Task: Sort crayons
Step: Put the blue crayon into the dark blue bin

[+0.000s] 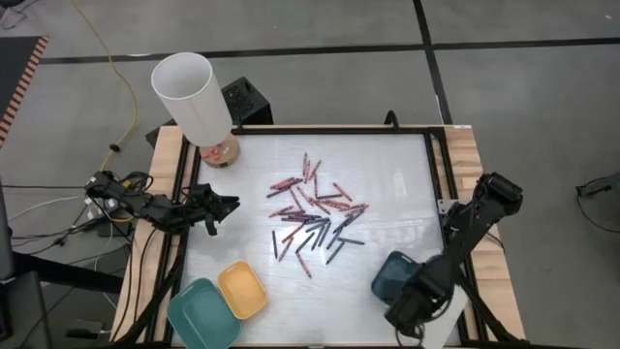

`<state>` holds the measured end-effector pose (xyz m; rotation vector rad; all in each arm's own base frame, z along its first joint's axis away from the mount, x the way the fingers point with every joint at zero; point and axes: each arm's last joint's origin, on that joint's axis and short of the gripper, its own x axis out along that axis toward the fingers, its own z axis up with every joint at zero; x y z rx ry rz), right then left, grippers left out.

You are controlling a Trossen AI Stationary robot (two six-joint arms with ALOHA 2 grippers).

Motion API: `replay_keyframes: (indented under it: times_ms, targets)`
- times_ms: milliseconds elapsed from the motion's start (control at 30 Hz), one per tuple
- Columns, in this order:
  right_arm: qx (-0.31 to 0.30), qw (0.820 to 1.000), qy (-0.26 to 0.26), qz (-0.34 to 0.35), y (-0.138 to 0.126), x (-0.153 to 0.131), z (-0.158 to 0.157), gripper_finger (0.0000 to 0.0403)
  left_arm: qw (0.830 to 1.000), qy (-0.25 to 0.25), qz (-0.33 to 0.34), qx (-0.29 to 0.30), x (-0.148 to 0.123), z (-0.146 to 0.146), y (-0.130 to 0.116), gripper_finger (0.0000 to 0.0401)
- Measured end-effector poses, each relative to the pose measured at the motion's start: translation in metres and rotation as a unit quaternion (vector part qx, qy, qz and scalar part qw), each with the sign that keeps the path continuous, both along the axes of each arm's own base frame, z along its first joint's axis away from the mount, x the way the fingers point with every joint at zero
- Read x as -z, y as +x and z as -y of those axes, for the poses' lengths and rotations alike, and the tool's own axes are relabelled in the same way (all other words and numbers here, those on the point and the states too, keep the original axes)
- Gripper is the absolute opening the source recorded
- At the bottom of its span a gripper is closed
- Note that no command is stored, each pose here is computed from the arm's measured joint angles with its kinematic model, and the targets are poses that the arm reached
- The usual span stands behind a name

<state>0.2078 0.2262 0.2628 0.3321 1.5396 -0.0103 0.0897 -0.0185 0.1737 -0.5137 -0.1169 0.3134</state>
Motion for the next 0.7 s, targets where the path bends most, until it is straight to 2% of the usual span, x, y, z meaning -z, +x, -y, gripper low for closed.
replay_keyframes:
  times_ms: [167, 300, 400, 600, 700]
  targets:
    - [-0.021, 0.993, -0.072, 0.094, 0.028, -0.01, 0.024, 0.0071, 1.0, -0.008, 0.002, 0.0, 0.0, 0.0, 0.0, 0.0108]
    - [-0.011, 0.985, -0.124, 0.116, 0.047, -0.01, 0.051, 0.0072, 1.0, -0.011, 0.003, -0.009, 0.0, -0.001, 0.0, 0.0108]
    - [0.007, 0.984, -0.142, 0.11, 0.059, -0.01, 0.073, 0.008, 1.0, -0.007, 0.002, -0.012, 0.0, -0.001, 0.0, 0.0108]
    - [0.008, 0.981, -0.161, 0.105, 0.076, -0.009, 0.107, 0.0137, 1.0, -0.011, 0.003, -0.015, 0.0, -0.001, 0.0, 0.0114]
    - [-0.009, 0.98, -0.173, 0.098, 0.079, 0.004, 0.118, 0.0177, 1.0, -0.012, 0.003, -0.015, 0.0, -0.001, 0.0, 0.0123]
